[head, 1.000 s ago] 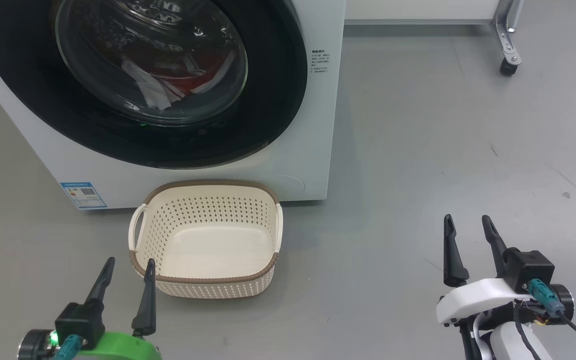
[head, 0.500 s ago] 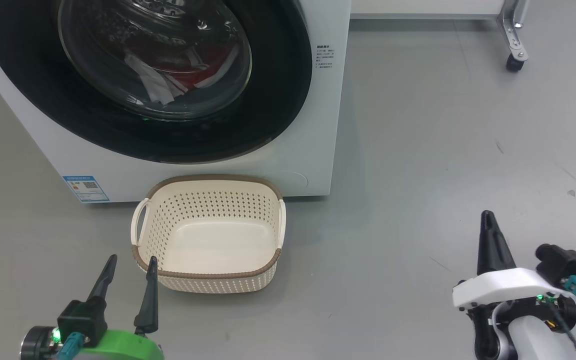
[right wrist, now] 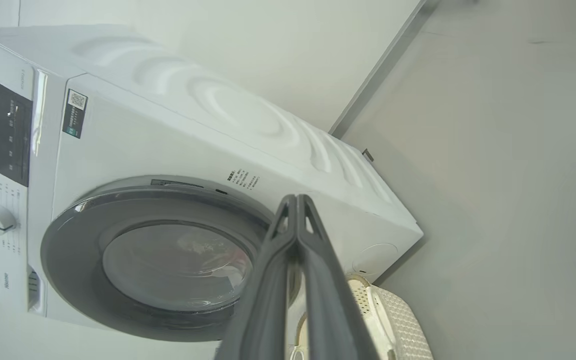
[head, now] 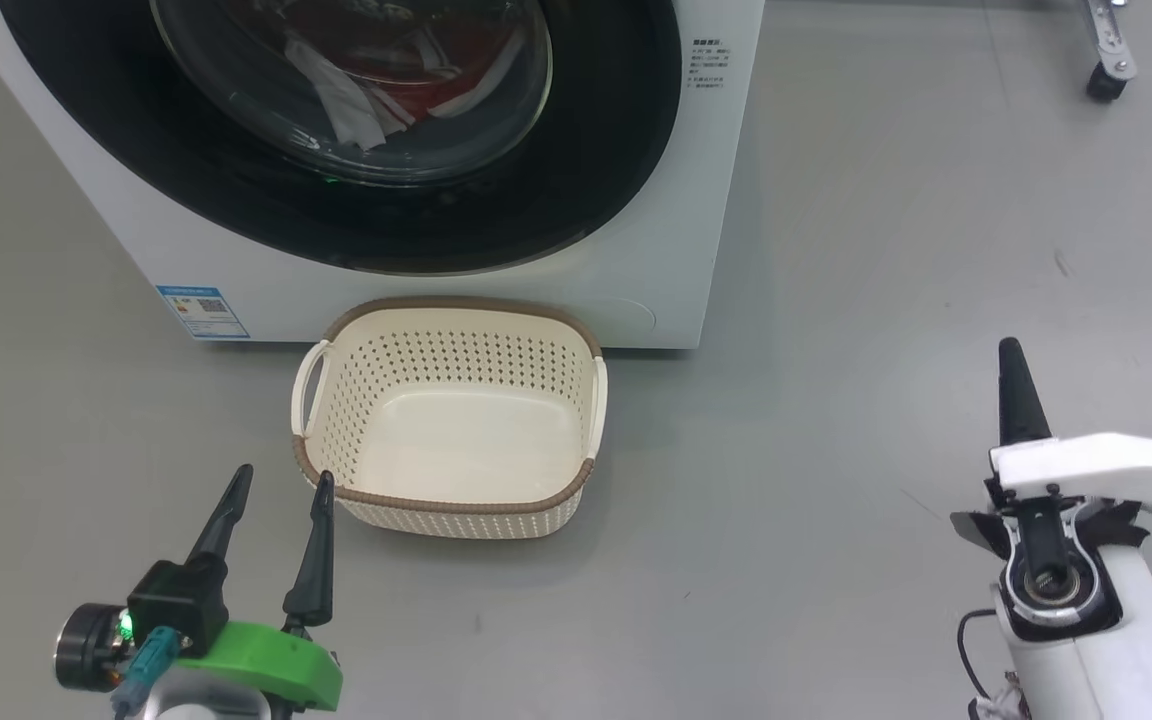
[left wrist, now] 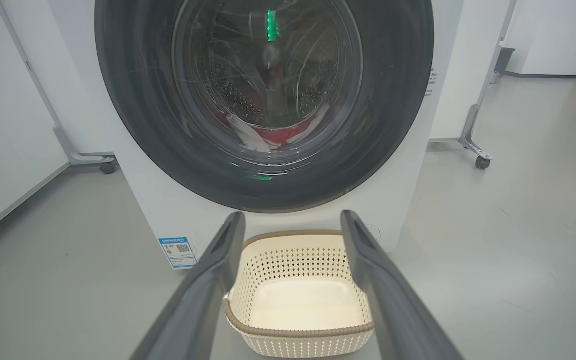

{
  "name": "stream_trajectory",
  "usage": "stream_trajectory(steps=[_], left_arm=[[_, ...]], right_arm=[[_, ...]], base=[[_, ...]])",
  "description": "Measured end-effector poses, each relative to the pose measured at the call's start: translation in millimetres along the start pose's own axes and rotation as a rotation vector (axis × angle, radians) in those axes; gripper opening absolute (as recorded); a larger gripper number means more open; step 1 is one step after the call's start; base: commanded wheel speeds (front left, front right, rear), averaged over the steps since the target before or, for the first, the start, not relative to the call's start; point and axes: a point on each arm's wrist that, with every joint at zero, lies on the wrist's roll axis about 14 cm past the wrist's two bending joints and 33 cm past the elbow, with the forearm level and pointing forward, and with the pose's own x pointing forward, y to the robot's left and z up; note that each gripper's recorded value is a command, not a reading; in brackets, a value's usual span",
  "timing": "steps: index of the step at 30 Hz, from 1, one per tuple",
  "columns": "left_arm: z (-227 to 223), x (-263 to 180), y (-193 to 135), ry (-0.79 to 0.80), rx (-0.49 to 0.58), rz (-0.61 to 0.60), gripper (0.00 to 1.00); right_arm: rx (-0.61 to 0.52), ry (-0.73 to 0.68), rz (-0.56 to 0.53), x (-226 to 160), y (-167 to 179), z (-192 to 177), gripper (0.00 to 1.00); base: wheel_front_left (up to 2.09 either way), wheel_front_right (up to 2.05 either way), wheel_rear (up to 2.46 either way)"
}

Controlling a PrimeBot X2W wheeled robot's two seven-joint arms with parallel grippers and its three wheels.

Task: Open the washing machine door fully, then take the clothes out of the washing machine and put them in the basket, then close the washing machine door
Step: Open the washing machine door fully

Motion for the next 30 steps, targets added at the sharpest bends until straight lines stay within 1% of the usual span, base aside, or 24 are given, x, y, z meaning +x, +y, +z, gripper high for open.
stream_trajectory(steps=[3, 4, 7, 11, 13, 14, 15, 16, 22, 30], left_arm=[[-2, 1, 4, 0.006, 0.001, 0.010, 1.00], [-2, 2, 5, 0.006, 0.001, 0.013, 1.00], [-2, 5, 7, 0.007, 0.002, 0.015, 1.00], [-2, 10, 8, 0.008, -0.003, 0.017, 1.00], [-2, 13, 11, 0.007, -0.012, 0.025, 1.00], [-2, 13, 11, 0.007, -0.012, 0.025, 1.00], [-3, 15, 14, 0.009, -0.021, 0.034, 1.00], [-3, 15, 14, 0.009, -0.021, 0.034, 1.00], [-7, 22, 20, 0.020, -0.024, 0.052, 1.00], [-15, 32, 28, 0.039, -0.033, 0.068, 1.00]], right_arm=[[0.093, 0.060, 0.038, 17, 16, -9, 0.00], [0.103, 0.089, 0.050, 21, 20, -14, 0.00], [0.100, 0.149, 0.058, 35, 27, -24, 0.00], [0.111, 0.182, 0.077, 56, 39, -25, 0.00], [0.107, 0.189, 0.096, 69, 48, -21, 0.00], [0.107, 0.189, 0.096, 69, 48, -21, 0.00], [0.097, 0.197, 0.121, 81, 56, -17, 0.00], [0.097, 0.197, 0.121, 81, 56, -17, 0.00], [0.151, 0.219, 0.164, 112, 79, -14, 0.00], [0.164, 0.257, 0.196, 149, 95, -17, 0.00]], base=[[0.00, 0.00, 0.00], [0.00, 0.00, 0.00], [0.00, 0.00, 0.00], [0.00, 0.00, 0.00], [0.00, 0.00, 0.00], [0.00, 0.00, 0.00], [0.00, 0.00, 0.00], [0.00, 0.00, 0.00], [0.00, 0.00, 0.00], [0.00, 0.00, 0.00]])
